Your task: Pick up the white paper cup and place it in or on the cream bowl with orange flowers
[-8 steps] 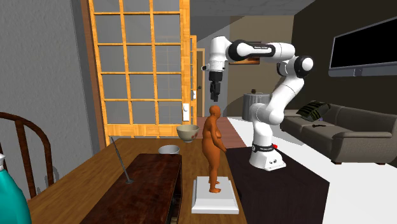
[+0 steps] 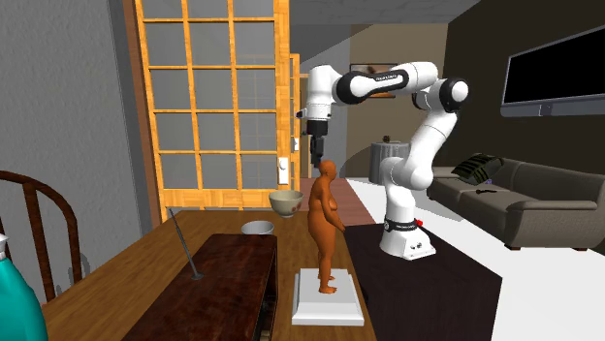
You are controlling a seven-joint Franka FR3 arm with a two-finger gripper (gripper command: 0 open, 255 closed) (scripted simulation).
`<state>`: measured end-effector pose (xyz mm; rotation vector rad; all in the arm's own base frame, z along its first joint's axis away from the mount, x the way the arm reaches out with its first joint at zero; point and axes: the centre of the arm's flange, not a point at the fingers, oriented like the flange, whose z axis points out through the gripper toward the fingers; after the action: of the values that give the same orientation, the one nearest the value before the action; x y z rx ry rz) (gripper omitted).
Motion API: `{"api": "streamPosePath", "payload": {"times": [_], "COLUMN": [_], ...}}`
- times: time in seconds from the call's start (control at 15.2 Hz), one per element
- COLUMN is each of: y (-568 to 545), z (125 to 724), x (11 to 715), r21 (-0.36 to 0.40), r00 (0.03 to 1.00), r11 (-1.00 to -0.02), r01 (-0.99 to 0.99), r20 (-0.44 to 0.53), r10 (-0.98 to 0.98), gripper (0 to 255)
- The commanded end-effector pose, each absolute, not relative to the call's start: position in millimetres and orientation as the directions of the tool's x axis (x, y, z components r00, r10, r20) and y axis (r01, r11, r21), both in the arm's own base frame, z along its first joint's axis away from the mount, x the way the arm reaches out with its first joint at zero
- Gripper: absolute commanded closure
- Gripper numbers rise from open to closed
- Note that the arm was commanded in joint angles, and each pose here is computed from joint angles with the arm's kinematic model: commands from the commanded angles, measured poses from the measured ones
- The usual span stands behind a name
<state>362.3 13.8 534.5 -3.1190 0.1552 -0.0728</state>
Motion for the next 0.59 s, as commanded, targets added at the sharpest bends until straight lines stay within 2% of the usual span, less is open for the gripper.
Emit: {"api": "streamPosePath", "payload": {"times": [0.0, 0.53], "y": [29.1, 76.9], "z": [520.1, 465.2], "x": [384.9, 460.2], "r21": [-0.027, -0.052], "r00": [0.993, 0.989], "r11": [-0.994, -0.988], "r01": [-0.108, -0.143], "r20": [0.043, 0.031], "r10": [-0.109, -0.145], "gripper": [0, 0]}}
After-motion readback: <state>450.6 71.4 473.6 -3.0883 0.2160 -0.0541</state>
